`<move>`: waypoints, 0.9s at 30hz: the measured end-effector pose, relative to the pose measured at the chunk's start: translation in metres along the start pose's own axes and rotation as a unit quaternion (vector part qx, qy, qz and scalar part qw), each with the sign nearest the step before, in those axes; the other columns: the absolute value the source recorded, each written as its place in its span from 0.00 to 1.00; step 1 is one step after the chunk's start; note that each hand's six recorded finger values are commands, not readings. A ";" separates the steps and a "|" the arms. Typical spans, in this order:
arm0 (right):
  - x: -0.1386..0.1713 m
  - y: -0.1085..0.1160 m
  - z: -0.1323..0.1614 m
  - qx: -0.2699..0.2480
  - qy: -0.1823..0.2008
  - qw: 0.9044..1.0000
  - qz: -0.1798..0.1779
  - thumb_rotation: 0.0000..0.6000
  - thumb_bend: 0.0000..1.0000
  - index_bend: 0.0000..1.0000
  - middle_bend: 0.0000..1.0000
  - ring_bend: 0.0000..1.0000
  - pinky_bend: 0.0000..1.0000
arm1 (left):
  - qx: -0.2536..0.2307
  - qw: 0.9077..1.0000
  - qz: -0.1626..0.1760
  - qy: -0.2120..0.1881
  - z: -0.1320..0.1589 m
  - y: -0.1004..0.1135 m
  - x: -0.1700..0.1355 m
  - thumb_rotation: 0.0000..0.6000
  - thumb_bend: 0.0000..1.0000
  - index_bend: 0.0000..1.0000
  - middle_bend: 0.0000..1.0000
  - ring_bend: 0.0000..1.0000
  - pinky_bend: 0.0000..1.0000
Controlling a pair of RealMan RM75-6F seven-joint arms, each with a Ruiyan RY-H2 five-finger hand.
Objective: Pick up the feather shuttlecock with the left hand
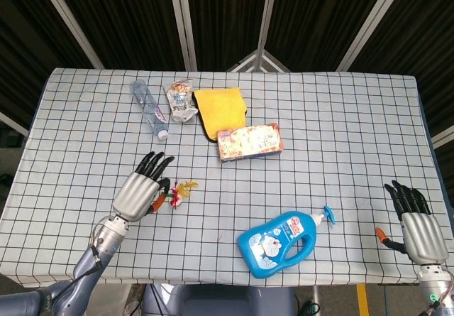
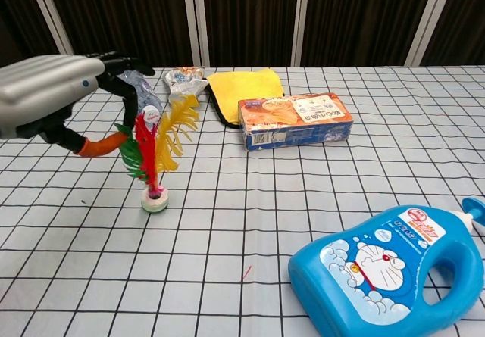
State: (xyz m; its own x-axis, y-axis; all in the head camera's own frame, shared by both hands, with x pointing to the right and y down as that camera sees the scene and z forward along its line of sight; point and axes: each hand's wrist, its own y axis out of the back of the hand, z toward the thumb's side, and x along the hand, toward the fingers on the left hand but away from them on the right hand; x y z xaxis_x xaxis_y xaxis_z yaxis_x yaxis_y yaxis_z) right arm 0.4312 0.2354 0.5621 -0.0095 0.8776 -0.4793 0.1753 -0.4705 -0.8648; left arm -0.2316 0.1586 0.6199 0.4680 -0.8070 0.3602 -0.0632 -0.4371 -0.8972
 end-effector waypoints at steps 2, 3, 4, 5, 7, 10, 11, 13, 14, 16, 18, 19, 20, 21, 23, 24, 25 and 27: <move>0.000 0.000 0.000 0.000 0.000 1.000 0.001 1.00 0.33 0.00 0.00 0.00 0.00 | -0.002 1.000 -0.001 0.007 -0.007 0.001 -0.003 1.00 0.46 0.42 0.02 0.00 0.00; 0.000 0.000 0.000 0.000 0.000 1.000 0.000 1.00 0.33 0.00 0.00 0.00 0.00 | -0.003 1.000 -0.001 0.009 -0.009 0.001 -0.004 1.00 0.43 0.38 0.01 0.00 0.00; 0.000 0.000 0.000 0.001 0.000 1.000 0.000 1.00 0.33 0.00 0.00 0.00 0.00 | -0.002 1.000 -0.002 0.013 -0.013 0.002 -0.005 1.00 0.37 0.31 0.00 0.00 0.00; 0.000 0.000 0.000 0.001 0.000 1.000 0.000 1.00 0.33 0.00 0.00 0.00 0.00 | -0.002 1.000 -0.002 0.015 -0.014 0.002 -0.006 1.00 0.33 0.25 0.00 0.00 0.00; 0.000 0.000 0.000 0.001 -0.001 1.000 0.000 1.00 0.33 0.00 0.00 0.00 0.00 | -0.004 1.000 -0.003 0.018 -0.016 0.002 -0.008 1.00 0.26 0.16 0.00 0.00 0.00; 0.000 0.000 -0.001 0.001 -0.001 1.000 0.000 1.00 0.33 0.00 0.00 0.00 0.00 | -0.008 1.000 -0.003 0.024 -0.020 0.003 -0.009 1.00 0.23 0.08 0.00 0.00 0.00; 0.000 0.000 -0.001 0.001 -0.001 1.000 0.000 1.00 0.33 0.00 0.00 0.00 0.00 | -0.010 1.000 -0.003 0.026 -0.021 0.004 -0.010 1.00 0.23 0.07 0.00 0.00 0.00; 0.000 0.000 -0.001 0.001 -0.001 1.000 0.001 1.00 0.33 0.00 0.00 0.00 0.00 | -0.016 0.999 -0.001 0.030 -0.024 0.006 -0.012 1.00 0.22 0.06 0.00 0.00 0.00; 0.000 0.000 -0.001 0.000 -0.002 1.000 0.001 1.00 0.33 0.00 0.00 0.00 0.00 | -0.017 0.999 0.000 0.031 -0.024 0.007 -0.012 1.00 0.22 0.06 0.00 0.00 0.00; 0.000 0.000 -0.001 0.000 -0.002 1.000 0.000 1.00 0.33 0.00 0.00 0.00 0.00 | -0.025 0.999 0.005 0.035 -0.027 0.010 -0.015 1.00 0.22 0.05 0.00 0.00 0.00; 0.000 0.000 -0.001 0.001 -0.002 1.000 0.000 1.00 0.33 0.00 0.00 0.00 0.00 | -0.031 0.999 0.012 0.038 -0.030 0.015 -0.018 1.00 0.22 0.04 0.00 0.00 0.00; 0.000 0.000 -0.001 0.001 -0.001 1.000 0.000 1.00 0.33 0.00 0.00 0.00 0.00 | -0.036 0.998 0.016 0.041 -0.033 0.019 -0.022 1.00 0.21 0.04 0.00 0.00 0.00; 0.000 0.000 -0.001 0.002 -0.001 1.000 0.000 1.00 0.33 0.00 0.00 0.00 0.00 | -0.039 0.998 0.020 0.044 -0.035 0.022 -0.025 1.00 0.20 0.04 0.00 0.00 0.00; 0.000 0.000 -0.001 0.002 -0.001 1.000 0.000 1.00 0.33 0.00 0.00 0.00 0.00 | -0.042 0.998 0.023 0.047 -0.038 0.025 -0.028 1.00 0.20 0.03 0.00 0.00 0.00; 0.000 0.000 -0.001 0.003 -0.001 1.000 0.000 1.00 0.33 0.00 0.00 0.00 0.00 | -0.045 0.997 0.030 0.055 -0.046 0.032 -0.038 1.00 0.19 0.02 0.00 0.00 0.00; 0.000 0.000 -0.001 0.003 -0.001 1.000 0.000 1.00 0.33 0.00 0.00 0.00 0.00 | -0.047 0.997 0.033 0.059 -0.050 0.034 -0.044 1.00 0.18 0.02 0.00 0.00 0.00; 0.001 0.000 -0.001 0.004 -0.001 1.000 0.000 1.00 0.33 0.00 0.00 0.00 0.00 | -0.049 0.996 0.036 0.065 -0.056 0.037 -0.052 1.00 0.18 0.01 0.00 0.00 0.00; 0.001 0.000 -0.001 0.007 0.000 1.000 0.000 1.00 0.33 0.00 0.00 0.00 0.00 | -0.050 0.995 0.038 0.075 -0.065 0.041 -0.067 1.00 0.17 0.00 0.00 0.00 0.00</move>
State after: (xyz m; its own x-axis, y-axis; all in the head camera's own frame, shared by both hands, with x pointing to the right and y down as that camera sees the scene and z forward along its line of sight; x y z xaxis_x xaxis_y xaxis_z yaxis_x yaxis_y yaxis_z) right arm 0.4317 0.2362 0.5620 -0.0091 0.8778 -0.4789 0.1614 -0.4713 -0.8671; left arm -0.3228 0.1689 0.5759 0.3228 -0.8861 0.3326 -0.1846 -0.4036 -0.8961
